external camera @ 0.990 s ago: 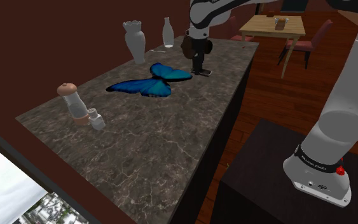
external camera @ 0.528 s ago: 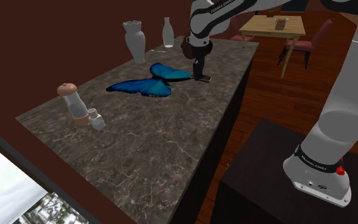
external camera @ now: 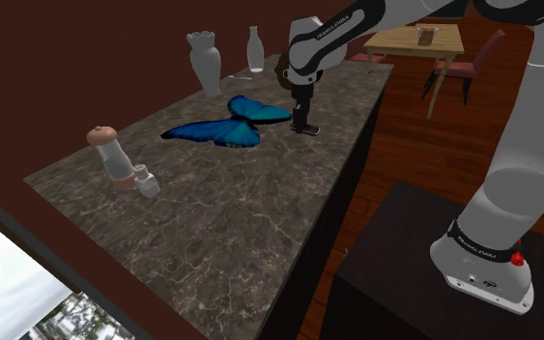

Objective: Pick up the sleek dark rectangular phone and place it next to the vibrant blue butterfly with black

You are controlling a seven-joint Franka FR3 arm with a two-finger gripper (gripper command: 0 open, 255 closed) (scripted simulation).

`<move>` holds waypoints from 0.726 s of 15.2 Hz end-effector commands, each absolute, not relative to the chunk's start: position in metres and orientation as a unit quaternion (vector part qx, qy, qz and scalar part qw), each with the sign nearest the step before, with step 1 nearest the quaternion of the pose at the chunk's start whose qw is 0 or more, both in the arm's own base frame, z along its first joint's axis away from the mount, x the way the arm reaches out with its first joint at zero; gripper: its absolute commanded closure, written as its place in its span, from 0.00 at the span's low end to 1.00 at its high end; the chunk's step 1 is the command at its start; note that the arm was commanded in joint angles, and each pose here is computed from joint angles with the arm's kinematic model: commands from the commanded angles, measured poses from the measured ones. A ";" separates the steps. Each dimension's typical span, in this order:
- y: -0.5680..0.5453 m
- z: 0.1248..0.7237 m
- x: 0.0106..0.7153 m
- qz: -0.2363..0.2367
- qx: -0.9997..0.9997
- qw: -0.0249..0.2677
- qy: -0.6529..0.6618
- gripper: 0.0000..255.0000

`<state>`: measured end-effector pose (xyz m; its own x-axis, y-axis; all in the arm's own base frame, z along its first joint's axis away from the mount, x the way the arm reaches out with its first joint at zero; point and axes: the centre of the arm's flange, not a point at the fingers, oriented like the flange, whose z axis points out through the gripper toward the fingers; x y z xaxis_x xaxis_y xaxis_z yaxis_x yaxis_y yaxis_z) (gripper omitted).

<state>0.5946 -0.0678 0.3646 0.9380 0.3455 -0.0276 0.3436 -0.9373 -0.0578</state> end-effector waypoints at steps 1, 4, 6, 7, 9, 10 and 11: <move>-0.068 0.355 0.595 0.018 -0.984 0.026 -0.175 1.00; -0.068 0.344 0.595 0.018 -0.984 0.026 -0.175 1.00; -0.068 0.344 0.595 0.018 -0.984 0.026 -0.175 1.00; -0.068 0.344 0.595 0.018 -0.984 0.026 -0.175 1.00; -0.068 0.344 0.595 0.018 -0.984 0.026 -0.175 1.00; -0.068 0.344 0.595 0.018 -0.984 0.026 -0.175 1.00; -0.068 0.344 0.595 0.018 -0.984 0.026 -0.175 1.00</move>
